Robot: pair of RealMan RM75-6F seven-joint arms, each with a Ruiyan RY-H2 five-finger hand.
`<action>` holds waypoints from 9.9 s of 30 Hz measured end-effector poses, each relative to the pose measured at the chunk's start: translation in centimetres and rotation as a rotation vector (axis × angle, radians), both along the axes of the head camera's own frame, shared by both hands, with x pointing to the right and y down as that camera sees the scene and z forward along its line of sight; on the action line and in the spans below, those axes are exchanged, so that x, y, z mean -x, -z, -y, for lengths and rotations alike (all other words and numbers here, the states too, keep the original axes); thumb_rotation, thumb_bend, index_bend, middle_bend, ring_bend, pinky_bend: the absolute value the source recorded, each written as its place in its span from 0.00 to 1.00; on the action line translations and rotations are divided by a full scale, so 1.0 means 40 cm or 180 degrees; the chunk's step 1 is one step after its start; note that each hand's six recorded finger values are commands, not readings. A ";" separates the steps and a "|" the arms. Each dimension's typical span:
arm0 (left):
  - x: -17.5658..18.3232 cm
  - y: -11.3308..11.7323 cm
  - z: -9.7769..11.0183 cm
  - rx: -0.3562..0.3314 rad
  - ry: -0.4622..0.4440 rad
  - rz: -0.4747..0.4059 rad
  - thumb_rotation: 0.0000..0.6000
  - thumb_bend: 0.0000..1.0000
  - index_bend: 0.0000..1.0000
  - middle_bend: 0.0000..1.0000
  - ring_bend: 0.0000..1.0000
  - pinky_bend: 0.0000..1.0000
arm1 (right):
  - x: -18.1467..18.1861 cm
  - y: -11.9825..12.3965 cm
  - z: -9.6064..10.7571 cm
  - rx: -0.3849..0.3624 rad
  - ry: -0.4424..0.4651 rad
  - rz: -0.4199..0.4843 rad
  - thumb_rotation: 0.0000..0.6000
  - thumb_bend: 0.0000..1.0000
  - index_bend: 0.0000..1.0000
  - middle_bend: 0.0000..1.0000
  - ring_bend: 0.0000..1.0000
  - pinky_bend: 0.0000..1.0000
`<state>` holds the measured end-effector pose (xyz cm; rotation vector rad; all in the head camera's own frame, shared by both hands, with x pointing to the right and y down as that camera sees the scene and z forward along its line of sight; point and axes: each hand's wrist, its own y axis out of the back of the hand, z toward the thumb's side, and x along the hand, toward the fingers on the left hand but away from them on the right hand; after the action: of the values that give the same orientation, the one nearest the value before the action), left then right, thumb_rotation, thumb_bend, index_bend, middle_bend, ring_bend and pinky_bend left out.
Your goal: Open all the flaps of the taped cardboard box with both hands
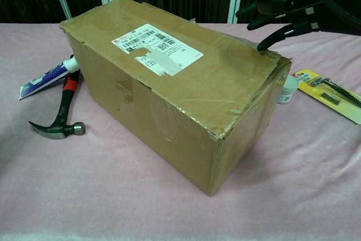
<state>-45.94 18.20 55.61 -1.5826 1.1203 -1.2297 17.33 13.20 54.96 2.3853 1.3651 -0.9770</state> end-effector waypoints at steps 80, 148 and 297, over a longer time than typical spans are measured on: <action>-0.001 -0.001 -0.001 -0.0009 -0.0013 0.0016 1.00 0.17 0.00 0.00 0.00 0.00 | 0.159 0.188 0.026 0.0095 0.0412 0.1462 1.00 0.58 0.02 0.19 0.21 0.38; -0.219 0.032 0.138 0.0105 -0.0695 0.0071 1.00 0.17 0.00 0.00 0.00 0.00 | -0.541 0.023 -0.095 -0.2071 0.0301 -0.2847 1.00 0.45 0.00 0.09 0.05 0.24; -0.925 -0.069 0.246 0.0459 -0.4151 0.1293 1.00 1.00 0.43 0.49 0.28 0.31 | -0.608 -0.016 -0.088 -0.1772 -0.0417 -0.2403 1.00 0.45 0.00 0.09 0.05 0.24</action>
<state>-8.95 8.37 58.38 -1.5651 -0.3261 -0.6314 41.65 16.70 55.60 2.3020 2.2721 -1.7559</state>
